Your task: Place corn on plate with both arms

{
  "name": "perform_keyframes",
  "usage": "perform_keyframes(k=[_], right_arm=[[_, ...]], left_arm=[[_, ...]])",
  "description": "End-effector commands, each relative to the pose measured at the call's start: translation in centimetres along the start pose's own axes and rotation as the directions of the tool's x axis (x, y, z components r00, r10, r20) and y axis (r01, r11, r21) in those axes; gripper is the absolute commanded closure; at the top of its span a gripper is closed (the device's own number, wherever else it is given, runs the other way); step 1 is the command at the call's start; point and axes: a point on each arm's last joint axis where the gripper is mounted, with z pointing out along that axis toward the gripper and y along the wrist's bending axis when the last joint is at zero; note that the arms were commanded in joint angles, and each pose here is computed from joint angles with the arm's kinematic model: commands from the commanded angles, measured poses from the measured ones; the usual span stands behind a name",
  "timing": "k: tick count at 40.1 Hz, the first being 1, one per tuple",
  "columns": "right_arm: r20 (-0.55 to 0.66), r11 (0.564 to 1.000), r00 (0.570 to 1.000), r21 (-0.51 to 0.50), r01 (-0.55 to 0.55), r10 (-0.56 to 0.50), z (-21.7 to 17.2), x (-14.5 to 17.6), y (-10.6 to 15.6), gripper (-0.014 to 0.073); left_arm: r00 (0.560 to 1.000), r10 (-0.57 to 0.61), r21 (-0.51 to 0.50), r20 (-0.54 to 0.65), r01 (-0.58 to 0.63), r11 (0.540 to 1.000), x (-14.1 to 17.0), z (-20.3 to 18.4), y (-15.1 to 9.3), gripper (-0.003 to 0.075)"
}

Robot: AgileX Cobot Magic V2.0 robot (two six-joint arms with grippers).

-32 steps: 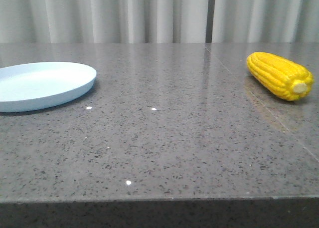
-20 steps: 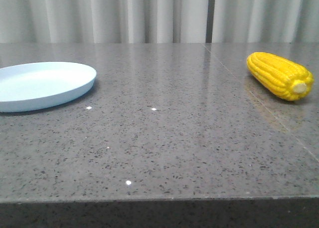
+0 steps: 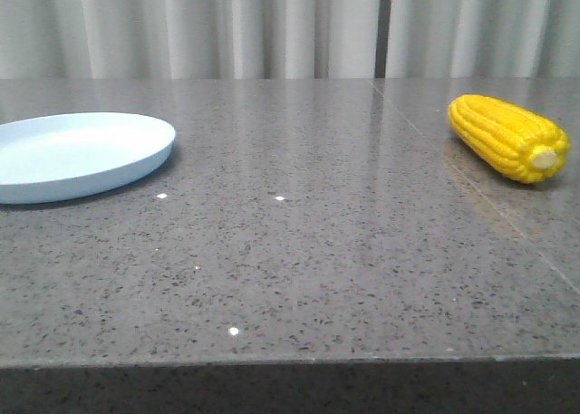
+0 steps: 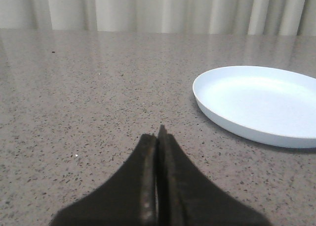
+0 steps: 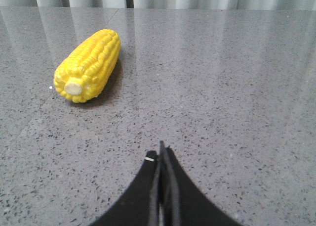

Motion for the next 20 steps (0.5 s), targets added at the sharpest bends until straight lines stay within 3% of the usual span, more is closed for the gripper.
perform_keyframes(k=[1, 8, 20], right_arm=[[0.108, 1.000, 0.994, 0.006, 0.010, -0.010, -0.2, -1.0, 0.0, 0.0663], [0.108, 1.000, 0.994, 0.006, 0.010, -0.010, -0.2, -1.0, 0.0, 0.0663], [0.155, 1.000, 0.988, 0.001, -0.006, 0.005, -0.3, -1.5, 0.0, 0.0663]], left_arm=[[0.995, -0.012, -0.002, 0.102, 0.012, 1.000, -0.8, -0.2, 0.0, 0.0741], [0.995, -0.012, -0.002, 0.102, 0.012, 1.000, -0.8, -0.2, 0.0, 0.0741], [0.957, -0.006, -0.007, 0.291, 0.009, 1.000, -2.5, -0.5, 0.1, 0.0741]])
